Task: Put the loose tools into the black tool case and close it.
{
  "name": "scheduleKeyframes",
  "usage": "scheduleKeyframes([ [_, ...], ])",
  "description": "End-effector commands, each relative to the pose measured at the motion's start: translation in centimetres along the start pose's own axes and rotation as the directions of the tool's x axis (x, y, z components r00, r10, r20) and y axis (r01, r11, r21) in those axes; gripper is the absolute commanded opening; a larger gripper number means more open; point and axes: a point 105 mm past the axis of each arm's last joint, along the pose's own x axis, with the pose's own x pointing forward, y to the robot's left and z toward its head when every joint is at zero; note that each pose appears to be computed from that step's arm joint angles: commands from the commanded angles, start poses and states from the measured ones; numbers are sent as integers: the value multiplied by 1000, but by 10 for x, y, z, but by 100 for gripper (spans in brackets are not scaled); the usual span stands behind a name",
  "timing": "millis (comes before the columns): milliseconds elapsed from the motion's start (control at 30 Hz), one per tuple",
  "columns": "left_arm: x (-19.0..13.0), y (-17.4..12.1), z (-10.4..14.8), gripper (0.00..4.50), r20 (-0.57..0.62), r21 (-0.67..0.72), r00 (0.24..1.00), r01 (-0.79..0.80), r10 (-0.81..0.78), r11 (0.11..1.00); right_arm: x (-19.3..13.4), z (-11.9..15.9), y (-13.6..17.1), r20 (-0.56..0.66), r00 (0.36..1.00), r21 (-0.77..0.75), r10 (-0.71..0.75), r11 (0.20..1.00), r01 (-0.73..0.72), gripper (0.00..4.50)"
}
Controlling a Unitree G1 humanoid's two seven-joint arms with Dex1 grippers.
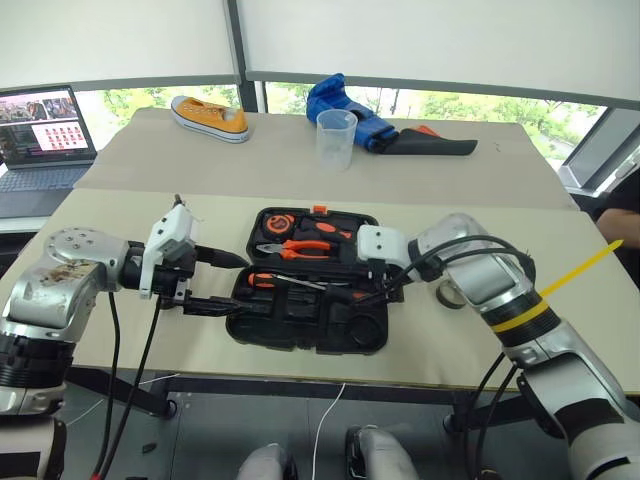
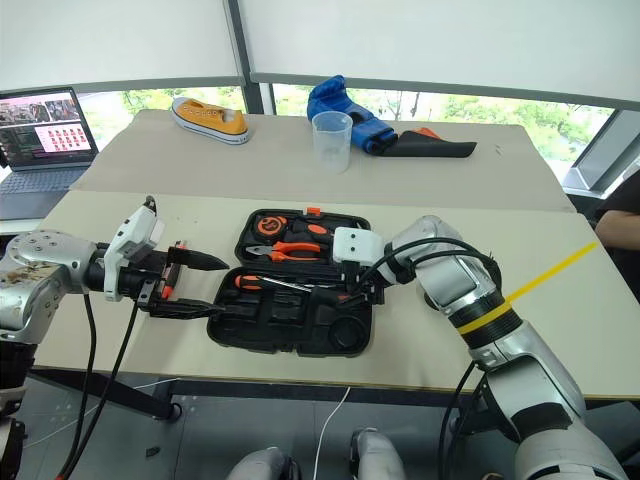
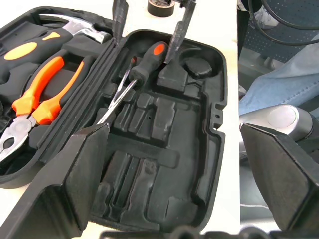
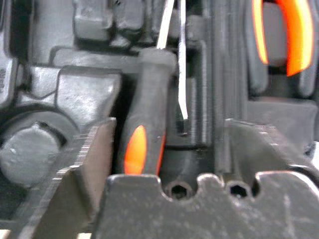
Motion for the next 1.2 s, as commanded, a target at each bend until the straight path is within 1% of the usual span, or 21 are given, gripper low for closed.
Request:
scheduleKeyframes([
  [33,-4,2,10,450,2,54,1000,-9,9,999,-10,19,-2,90,996,35,-21,999,18,448],
  [67,-4,2,9,450,1,54,1000,-9,9,998,-9,19,-2,91,996,39,-21,999,17,393],
  [100,-4,2,9,450,0,55,1000,-9,9,998,-9,19,-2,92,996,42,-22,999,18,377],
  [200,-4,3,9,450,-1,57,1000,-10,11,998,-8,19,-1,94,995,44,-27,999,23,271],
  [233,-4,4,9,450,-2,59,1000,-11,11,998,-9,19,0,98,995,48,-28,999,23,248],
  [433,-4,7,9,450,-5,69,1000,-20,20,997,-6,15,-4,93,995,79,-46,996,38,248],
  [533,-3,7,10,450,-6,72,1000,-19,20,997,-2,11,-5,84,995,100,-44,994,36,175],
  [567,-4,7,10,450,-7,73,1000,-19,20,997,0,8,-5,76,996,101,-43,994,35,137],
  [600,-4,7,10,450,-8,74,1000,-20,20,997,2,6,-5,68,997,101,-41,994,34,110],
  [800,-4,8,10,450,-14,81,1000,-22,23,997,11,-1,-4,41,999,113,-21,993,16,110],
  [1000,-5,8,10,450,-21,84,999,-24,26,996,16,0,2,39,999,95,9,995,-12,110],
  [1133,-6,8,9,450,-24,87,999,-26,29,996,11,5,10,59,997,65,49,997,-53,16],
  [1167,-6,8,9,450,-25,87,999,-27,29,996,10,6,10,58,997,58,54,997,-57,4],
  [1200,-7,9,9,450,-26,88,999,-28,30,996,10,6,10,54,997,52,51,997,-53,4],
])
